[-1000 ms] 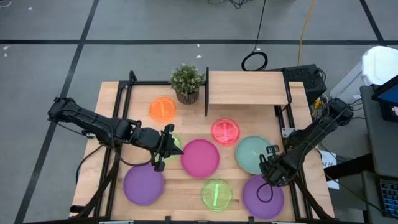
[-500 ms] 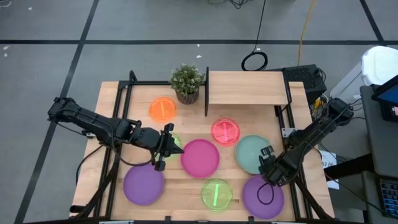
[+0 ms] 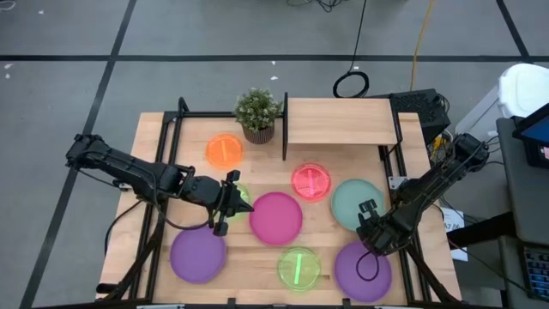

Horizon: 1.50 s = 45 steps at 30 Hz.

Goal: Place and stack plates onto a shelf
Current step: Put the top green plate on the shelf

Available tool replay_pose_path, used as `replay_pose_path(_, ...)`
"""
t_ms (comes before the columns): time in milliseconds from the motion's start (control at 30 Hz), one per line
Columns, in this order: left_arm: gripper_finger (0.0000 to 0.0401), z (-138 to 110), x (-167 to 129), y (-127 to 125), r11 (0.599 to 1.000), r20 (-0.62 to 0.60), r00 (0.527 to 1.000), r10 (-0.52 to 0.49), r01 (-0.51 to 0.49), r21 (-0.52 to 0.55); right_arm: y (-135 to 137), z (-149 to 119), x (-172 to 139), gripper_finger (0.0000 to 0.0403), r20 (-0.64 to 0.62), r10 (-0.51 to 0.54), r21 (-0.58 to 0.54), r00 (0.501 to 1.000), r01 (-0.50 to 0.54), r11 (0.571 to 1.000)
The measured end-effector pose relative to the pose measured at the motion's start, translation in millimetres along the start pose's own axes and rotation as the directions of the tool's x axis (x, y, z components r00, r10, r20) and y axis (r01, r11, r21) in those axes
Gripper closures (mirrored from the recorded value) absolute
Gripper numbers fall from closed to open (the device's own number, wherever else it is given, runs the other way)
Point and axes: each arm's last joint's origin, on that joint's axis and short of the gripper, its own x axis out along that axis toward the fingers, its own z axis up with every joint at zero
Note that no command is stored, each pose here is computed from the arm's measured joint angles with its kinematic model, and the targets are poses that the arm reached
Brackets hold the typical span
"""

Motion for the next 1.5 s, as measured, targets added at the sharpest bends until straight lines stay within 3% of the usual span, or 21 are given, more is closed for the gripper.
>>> replay_pose_path(200, 0.0398, 0, 0, 0, 1.0, 0.0, 1.0, 0.001, -0.001, 0.003, 3, 15, -20, 0.0403, 0.072, -0.065, 0.063, 0.995, 0.06, 0.996)
replay_pose_path(633, 0.0398, 1, 0, 0, 1.0, 0.007, 1.0, 0.001, -0.001, 0.002, 8, 39, -66, 0.0402, 0.176, -0.098, 0.139, 0.979, 0.074, 0.988)
replay_pose_path(1033, 0.0398, 1, 0, 0, 1.0, 0.007, 1.0, 0.001, -0.001, 0.002, 25, 85, -103, 0.0402, 0.041, -0.219, 0.112, 0.975, 0.214, 0.97)
replay_pose_path(1500, 0.0398, 1, 0, 0, 1.0, 0.007, 1.0, 0.001, -0.001, 0.003, 27, 108, -145, 0.0402, 0.077, -0.261, 0.167, 0.962, 0.245, 0.955)
